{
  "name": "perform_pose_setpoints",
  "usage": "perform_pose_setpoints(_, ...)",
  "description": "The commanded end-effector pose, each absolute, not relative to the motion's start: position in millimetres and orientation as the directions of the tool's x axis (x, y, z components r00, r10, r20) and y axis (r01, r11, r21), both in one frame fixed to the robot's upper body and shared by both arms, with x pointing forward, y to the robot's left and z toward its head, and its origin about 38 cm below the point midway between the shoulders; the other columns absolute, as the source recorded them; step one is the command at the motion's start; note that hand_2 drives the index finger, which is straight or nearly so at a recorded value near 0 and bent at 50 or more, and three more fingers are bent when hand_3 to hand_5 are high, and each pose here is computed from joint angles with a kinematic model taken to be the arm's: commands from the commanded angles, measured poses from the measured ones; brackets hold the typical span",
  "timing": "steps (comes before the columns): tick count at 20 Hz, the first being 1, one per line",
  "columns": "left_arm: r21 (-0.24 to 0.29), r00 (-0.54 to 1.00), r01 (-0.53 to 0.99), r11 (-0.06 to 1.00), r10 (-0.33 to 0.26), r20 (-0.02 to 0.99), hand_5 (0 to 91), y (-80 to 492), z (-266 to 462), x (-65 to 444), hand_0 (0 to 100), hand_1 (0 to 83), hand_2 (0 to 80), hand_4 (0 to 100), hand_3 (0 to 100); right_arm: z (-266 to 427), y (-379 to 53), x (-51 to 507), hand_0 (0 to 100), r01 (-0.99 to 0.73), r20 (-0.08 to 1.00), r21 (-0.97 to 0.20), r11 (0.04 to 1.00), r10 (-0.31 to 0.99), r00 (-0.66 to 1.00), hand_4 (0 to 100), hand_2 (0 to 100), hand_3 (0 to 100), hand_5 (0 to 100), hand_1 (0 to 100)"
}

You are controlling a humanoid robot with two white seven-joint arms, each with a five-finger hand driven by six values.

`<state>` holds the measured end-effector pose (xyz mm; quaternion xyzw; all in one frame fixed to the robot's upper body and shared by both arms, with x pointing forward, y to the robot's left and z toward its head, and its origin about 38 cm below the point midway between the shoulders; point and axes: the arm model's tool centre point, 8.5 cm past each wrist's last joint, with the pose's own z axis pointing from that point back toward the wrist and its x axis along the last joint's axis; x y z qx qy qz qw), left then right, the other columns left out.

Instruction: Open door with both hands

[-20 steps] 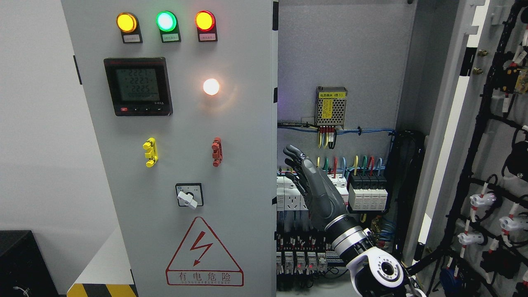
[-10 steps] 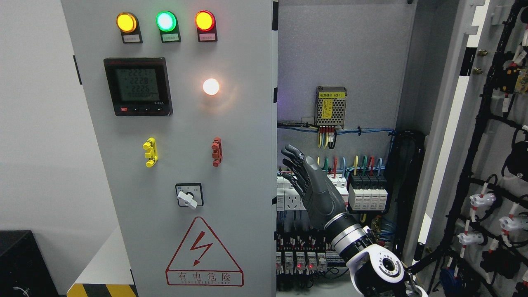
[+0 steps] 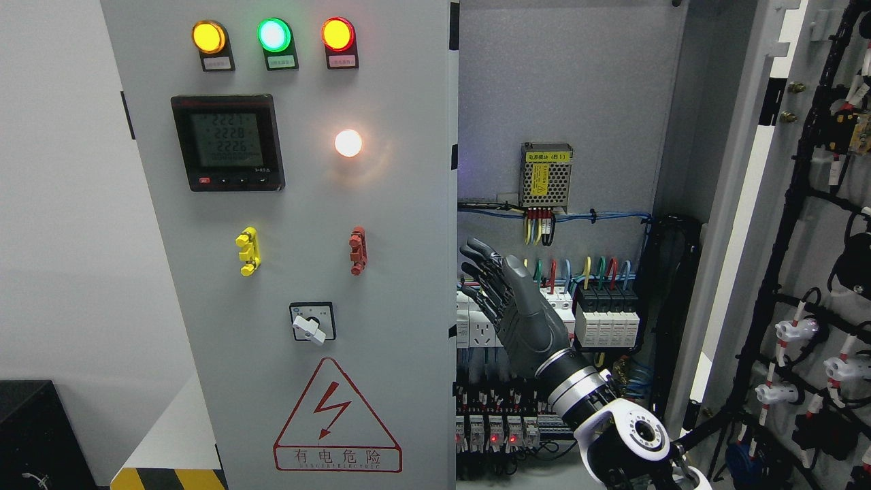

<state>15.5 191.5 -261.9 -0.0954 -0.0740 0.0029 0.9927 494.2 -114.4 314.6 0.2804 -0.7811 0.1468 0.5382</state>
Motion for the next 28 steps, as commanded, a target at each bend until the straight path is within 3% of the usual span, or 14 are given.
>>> perform_pose_setpoints(1, -0.184, 0.987, 0.009, 0.983, 0.02, 0.158, 0.0, 193, -262, 17, 12, 55.6, 0.0, 0, 0, 306, -123, 501, 7, -0.587, 0.937, 0.069, 0.807, -0.253, -0.238, 0, 0, 0, 0, 14)
perform_pose_setpoints(28, -0.185, 0.987, 0.008, 0.983, 0.022, 0.158, 0.0, 193, -262, 17, 12, 55.6, 0.0, 0, 0, 320, -127, 511, 7, -0.646, 0.939, 0.09, 0.758, -0.28, -0.198, 0, 0, 0, 0, 14)
